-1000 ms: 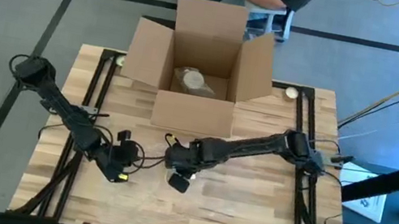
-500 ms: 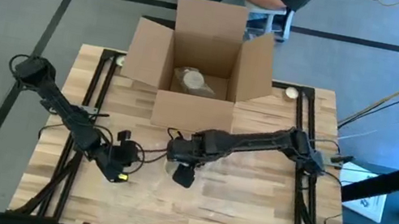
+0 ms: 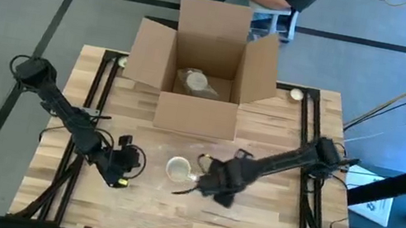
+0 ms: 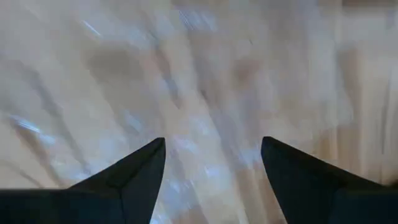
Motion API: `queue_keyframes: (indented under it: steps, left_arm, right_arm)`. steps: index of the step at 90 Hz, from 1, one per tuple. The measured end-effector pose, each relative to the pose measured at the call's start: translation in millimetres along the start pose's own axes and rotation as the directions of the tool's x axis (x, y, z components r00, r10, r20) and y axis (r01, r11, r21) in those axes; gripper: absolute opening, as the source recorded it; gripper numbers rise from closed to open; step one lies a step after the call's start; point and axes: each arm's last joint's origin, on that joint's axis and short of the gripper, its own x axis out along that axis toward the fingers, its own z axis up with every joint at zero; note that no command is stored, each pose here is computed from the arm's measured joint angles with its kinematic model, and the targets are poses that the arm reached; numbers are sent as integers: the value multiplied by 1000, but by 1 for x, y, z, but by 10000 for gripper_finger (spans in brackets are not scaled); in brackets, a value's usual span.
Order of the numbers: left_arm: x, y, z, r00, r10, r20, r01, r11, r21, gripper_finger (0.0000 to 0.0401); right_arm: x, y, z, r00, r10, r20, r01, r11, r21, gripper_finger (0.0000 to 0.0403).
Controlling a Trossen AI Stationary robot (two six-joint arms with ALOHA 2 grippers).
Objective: Wrap mug
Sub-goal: Wrap the yellow mug with the bubble wrap
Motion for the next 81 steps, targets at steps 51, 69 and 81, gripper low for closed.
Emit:
queue_keyframes:
  steps: [51,69,81]
  left_arm:
    - [2,-5,14,992,-68,105,57,993,103,0]
    - [17,2,20,995,-20,100,12,997,82,0]
    - [29,1,26,990,-25,139,13,996,85,0]
  right_arm:
    - [122,-42,-91,951,229,209,-230,973,-19,247]
    - [122,-39,-87,929,251,271,-254,967,-25,173]
    - [121,-36,-85,914,274,297,-291,957,12,81]
